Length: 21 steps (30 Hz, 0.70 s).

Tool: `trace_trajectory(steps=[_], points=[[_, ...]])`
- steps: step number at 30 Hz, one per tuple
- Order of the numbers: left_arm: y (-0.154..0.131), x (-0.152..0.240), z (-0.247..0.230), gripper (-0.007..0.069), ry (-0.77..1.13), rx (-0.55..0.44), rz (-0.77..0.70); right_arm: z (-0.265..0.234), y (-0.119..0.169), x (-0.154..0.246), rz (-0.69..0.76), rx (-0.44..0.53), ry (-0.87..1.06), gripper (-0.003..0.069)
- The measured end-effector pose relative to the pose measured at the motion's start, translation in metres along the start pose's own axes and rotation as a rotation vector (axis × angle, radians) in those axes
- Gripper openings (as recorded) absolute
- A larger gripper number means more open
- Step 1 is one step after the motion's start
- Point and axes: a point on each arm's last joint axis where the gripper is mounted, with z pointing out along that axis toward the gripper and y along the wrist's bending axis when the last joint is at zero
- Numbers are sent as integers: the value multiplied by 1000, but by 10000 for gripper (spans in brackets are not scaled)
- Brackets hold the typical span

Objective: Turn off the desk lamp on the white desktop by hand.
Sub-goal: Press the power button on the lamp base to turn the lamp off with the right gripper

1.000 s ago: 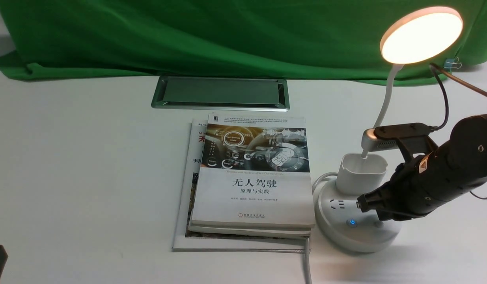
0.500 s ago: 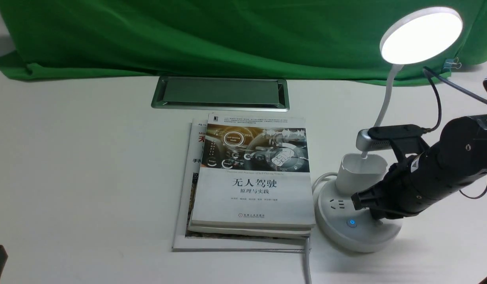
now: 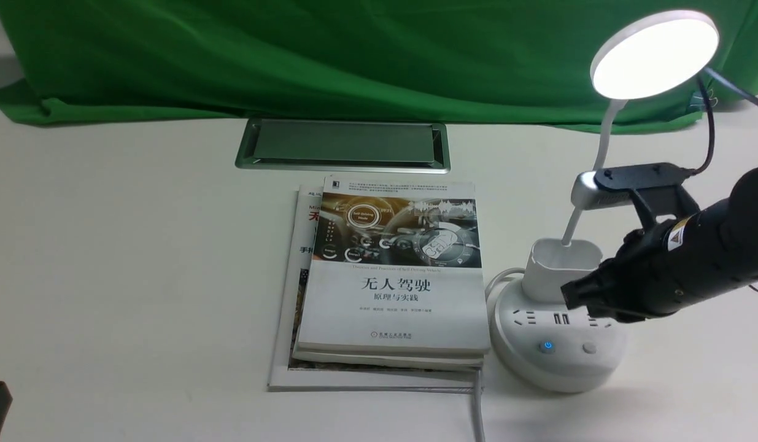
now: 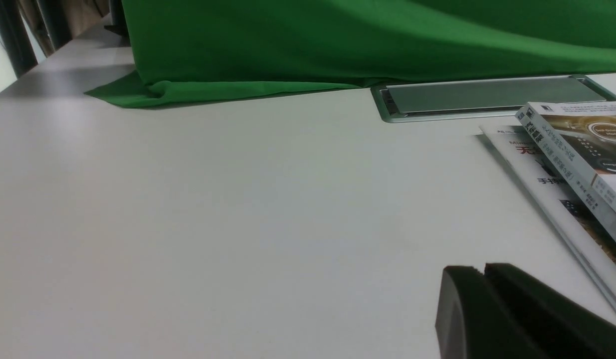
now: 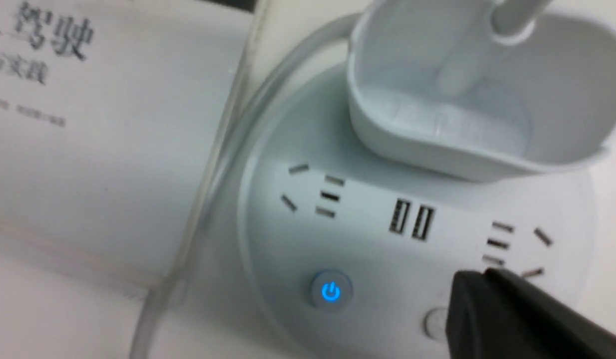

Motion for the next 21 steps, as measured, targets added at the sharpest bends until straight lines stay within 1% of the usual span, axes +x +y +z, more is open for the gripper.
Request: trace_trajectory(steps=[3,6,8,13,17,21], points=[[0,0,0,20,0,0,0,6,-1,6,2,2,28,35],[0,0,0,20,0,0,0,23,-3,16,6,8,76,35],[0,0,0,20,0,0,0,32,-4,16,8,11,83,35],[0,0,0,20,1,0,0,40,-4,9,11,13,35,36],[0,0,0,20,1,0,0,38,-4,9,9,11,29,36],[0,0,0,20,1,0,1,22,-3,13,7,6,36,35]])
